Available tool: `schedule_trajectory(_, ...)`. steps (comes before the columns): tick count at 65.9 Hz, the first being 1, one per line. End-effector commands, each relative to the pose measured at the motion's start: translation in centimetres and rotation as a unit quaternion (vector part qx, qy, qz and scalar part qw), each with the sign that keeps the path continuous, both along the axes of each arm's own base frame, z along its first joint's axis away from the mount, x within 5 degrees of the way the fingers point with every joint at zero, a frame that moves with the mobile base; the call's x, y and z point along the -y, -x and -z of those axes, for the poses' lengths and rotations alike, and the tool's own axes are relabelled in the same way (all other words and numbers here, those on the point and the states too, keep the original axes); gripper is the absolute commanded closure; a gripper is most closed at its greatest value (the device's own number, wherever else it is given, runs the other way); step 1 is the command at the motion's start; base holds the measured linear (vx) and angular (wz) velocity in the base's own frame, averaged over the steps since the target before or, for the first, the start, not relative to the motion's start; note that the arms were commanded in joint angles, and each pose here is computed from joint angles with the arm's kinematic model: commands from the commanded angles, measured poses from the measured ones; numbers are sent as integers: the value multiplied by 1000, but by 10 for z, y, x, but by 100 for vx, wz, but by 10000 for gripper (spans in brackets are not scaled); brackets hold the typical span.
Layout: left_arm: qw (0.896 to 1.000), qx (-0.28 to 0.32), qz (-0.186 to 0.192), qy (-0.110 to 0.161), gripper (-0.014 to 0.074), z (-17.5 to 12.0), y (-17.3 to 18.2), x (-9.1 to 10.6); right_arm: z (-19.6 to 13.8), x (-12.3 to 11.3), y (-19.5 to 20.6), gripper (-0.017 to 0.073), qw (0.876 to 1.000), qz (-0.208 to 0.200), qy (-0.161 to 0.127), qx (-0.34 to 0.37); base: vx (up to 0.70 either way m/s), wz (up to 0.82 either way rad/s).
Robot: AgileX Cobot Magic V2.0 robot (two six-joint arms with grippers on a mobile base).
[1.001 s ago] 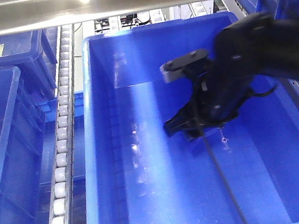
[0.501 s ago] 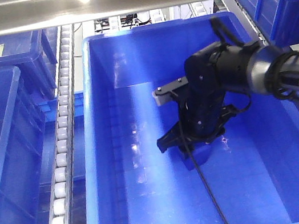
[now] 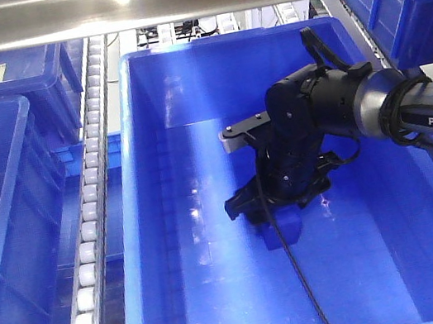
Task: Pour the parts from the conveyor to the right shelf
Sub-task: 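Open the right gripper to release the block and withdraw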
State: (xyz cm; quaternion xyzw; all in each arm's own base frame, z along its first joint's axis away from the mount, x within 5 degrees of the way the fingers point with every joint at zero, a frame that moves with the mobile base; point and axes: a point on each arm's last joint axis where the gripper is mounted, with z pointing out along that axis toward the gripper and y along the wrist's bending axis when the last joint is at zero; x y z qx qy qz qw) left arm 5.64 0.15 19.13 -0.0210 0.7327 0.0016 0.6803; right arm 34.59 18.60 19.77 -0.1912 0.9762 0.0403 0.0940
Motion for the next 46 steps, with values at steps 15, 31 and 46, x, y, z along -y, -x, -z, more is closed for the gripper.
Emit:
schedule_trajectory(15,999,50,1,7,600,-14,1,0,-70,12,16,-110,976,6,-99,194,0,0)
schedule_trajectory(31,999,50,1,7,600,-14,1,0,-102,52,64,102,942,24,-143,303,0,0)
schedule_trajectory(46,999,50,1,7,600,-14,1,0,-129,101,118,576,910,41,-138,389,0,0)
